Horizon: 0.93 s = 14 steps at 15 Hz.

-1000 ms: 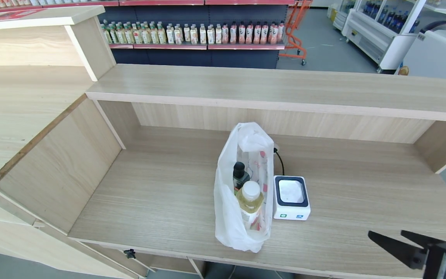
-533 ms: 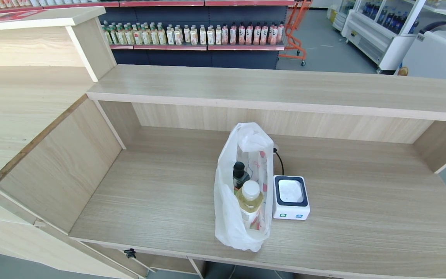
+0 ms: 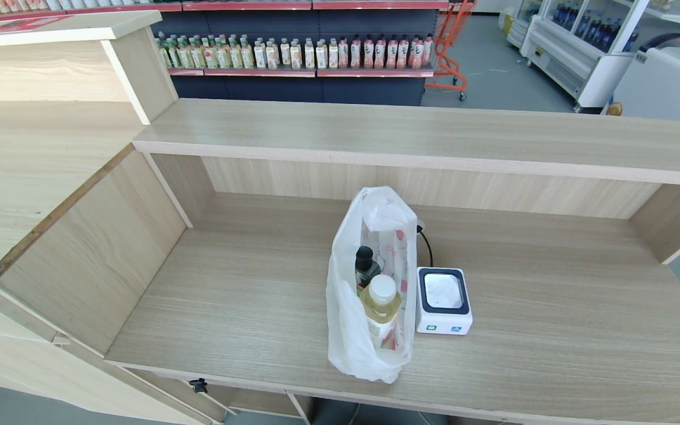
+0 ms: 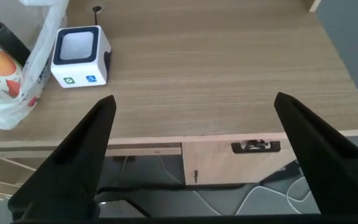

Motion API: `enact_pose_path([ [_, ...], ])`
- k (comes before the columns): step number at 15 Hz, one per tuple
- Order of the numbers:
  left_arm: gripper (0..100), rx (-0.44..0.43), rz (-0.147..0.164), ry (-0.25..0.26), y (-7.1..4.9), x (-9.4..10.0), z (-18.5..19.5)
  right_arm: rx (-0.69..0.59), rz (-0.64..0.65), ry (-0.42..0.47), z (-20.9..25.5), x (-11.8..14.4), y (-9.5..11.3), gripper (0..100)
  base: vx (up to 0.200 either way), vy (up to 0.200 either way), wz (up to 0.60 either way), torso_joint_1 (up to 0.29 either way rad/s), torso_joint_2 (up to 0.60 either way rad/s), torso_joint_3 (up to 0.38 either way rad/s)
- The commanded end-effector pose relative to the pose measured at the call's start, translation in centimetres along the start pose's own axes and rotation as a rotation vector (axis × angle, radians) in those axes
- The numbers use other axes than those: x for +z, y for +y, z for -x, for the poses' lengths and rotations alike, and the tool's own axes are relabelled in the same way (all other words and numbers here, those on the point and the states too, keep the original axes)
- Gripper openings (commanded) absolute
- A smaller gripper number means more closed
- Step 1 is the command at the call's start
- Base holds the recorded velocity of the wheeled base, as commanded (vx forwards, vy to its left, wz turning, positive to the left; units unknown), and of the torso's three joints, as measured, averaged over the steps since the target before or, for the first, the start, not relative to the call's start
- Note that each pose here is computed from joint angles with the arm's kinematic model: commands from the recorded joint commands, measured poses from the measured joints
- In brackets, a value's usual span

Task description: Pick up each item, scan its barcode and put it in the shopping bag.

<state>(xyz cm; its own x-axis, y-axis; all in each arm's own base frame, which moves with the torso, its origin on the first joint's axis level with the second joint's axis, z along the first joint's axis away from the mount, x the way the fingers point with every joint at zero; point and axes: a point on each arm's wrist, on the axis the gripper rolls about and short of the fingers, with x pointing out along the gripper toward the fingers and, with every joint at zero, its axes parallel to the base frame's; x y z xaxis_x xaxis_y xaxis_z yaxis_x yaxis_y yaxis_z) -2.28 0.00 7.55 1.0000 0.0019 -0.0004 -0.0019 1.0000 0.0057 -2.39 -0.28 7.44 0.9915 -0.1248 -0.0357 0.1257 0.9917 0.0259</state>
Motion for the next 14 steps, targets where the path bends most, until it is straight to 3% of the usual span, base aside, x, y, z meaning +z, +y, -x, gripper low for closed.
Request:
enact_pose_path([
  [1, 100, -0.002, 0.0, 0.0, 0.0, 0.0, 0.0, -0.001, 0.006, 0.01, 0.0, -0.14, -0.01, 100, 0.0, 0.0, 0.0, 0.0, 0.0, 0.0],
  [4, 100, 0.0, 0.0, 0.0, 0.0, 0.0, 0.0, 0.001, 0.021, 0.008, 0.0, -0.13, 0.0, 100, 0.0, 0.0, 0.0, 0.0, 0.0, 0.0],
  [5, 100, 0.001, 0.0, 0.0, 0.0, 0.0, 0.0, 0.001, 0.021, 0.008, 0.0, -0.13, 0.0, 0, 0.0, 0.0, 0.0, 0.0, 0.0, 0.0],
  [12, 100, -0.002, 0.007, 0.001, 0.0, 0.0, -0.01, 0.001, 0.021, 0.012, 0.0, -0.16, 0.0, 0, 0.0, 0.0, 0.0, 0.0, 0.0, 0.0],
  [14, 100, -0.002, 0.001, 0.003, 0.0, 0.01, -0.02, 0.001, 0.023, 0.012, 0.0, -0.16, 0.0, 0, 0.0, -0.2, 0.0, 0.0, 0.0, 0.005],
])
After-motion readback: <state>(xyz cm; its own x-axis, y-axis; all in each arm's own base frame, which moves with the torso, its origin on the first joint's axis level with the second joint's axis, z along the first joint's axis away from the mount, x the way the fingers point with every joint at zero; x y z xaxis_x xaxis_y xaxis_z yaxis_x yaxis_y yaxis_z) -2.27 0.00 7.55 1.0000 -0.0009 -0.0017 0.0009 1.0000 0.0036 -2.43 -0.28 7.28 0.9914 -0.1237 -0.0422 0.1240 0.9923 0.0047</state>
